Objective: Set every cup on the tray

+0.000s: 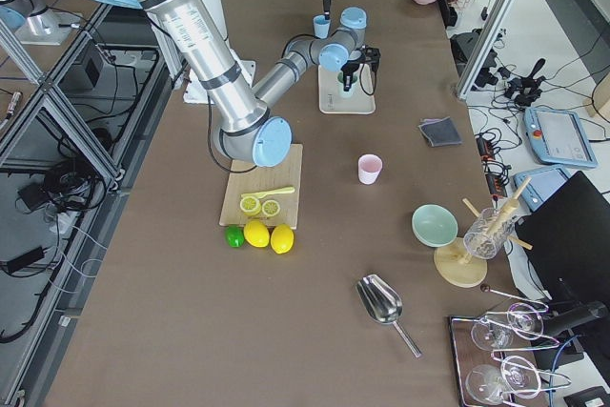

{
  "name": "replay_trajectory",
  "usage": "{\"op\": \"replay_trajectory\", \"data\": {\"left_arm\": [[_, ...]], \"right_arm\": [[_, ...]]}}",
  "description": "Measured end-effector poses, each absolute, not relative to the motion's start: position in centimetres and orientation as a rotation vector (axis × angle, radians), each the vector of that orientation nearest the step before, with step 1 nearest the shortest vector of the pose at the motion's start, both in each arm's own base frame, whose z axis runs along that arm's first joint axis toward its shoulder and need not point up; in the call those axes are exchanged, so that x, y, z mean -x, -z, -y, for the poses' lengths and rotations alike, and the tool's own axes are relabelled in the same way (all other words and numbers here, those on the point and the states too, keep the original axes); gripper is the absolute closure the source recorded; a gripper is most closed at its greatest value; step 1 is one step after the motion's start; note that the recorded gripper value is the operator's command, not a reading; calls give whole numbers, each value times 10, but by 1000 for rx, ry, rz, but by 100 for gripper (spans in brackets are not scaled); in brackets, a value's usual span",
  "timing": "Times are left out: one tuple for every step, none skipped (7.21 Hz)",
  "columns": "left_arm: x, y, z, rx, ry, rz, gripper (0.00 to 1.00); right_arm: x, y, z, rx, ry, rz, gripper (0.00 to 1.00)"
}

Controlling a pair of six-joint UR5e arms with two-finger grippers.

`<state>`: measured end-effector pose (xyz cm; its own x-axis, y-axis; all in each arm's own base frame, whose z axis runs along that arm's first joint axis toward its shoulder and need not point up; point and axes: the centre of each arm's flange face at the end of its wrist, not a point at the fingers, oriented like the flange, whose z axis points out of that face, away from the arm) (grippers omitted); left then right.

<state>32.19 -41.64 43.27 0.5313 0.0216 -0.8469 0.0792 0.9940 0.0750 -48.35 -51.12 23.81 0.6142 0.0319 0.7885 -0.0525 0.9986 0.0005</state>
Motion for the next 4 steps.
{"op": "replay_trajectory", "data": {"left_arm": [[-325, -436, 412, -104, 27, -1006, 8], [-329, -440, 406, -99, 17, -1002, 11], [-332, -444, 400, -96, 7, -999, 42], [-334, -449, 393, -91, -2, -995, 90]], "right_arm": [[485, -239, 512, -23, -50, 905, 100], [486, -240, 512, -22, -50, 904, 100], [486, -240, 512, -22, -51, 902, 100], [487, -240, 512, -24, -51, 900, 100]]}}
